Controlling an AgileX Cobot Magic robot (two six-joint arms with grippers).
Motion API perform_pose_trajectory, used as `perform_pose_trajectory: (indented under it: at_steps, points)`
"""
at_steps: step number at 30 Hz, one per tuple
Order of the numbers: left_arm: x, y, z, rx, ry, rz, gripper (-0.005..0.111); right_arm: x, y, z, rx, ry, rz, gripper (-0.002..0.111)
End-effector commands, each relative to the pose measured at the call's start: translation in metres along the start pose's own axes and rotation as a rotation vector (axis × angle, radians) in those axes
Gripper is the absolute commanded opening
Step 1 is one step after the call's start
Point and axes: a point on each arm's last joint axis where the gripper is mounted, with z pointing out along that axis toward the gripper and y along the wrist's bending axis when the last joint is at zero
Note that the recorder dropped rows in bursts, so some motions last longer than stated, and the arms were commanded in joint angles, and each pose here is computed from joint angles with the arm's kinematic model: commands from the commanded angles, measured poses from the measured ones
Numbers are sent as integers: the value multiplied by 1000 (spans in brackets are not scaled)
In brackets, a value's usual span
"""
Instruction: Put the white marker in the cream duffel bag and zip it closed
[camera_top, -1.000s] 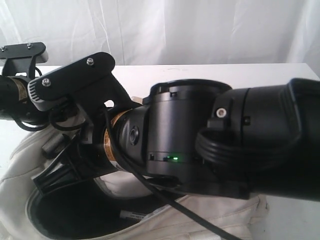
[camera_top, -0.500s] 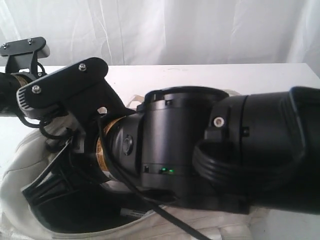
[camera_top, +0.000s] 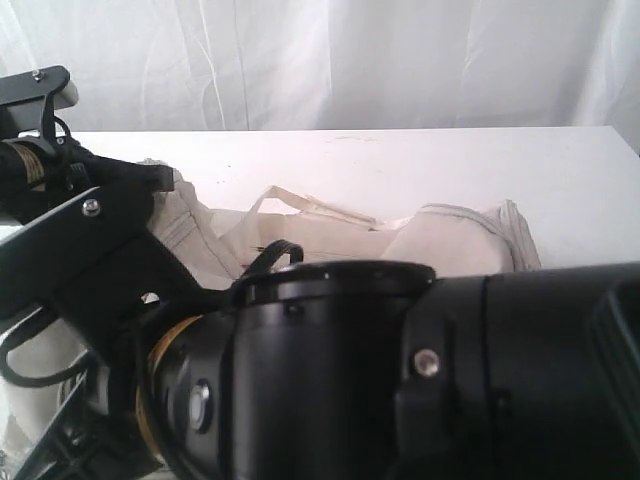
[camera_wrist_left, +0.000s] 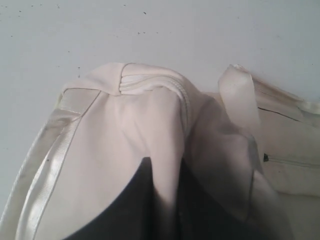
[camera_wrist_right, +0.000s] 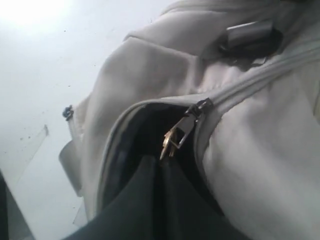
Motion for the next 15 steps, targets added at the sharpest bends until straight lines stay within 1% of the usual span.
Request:
perform_pose_trajectory:
  at_steps: [1,5,9,15]
  points:
    - [-10,10,-1,-5,-54,-22,0,3,11,-17,-39,7,-1,0]
    - [-15,16,-1,-9,-83,-41,0,3,14,-28,-45,16,12,0]
    - [-16,19,-1,-14,-90,-49,0,4,17,-39,-52,16,7,0]
    - [-15,20,-1,-27,-74,-49,0,12,15,-52,-11,93,2,0]
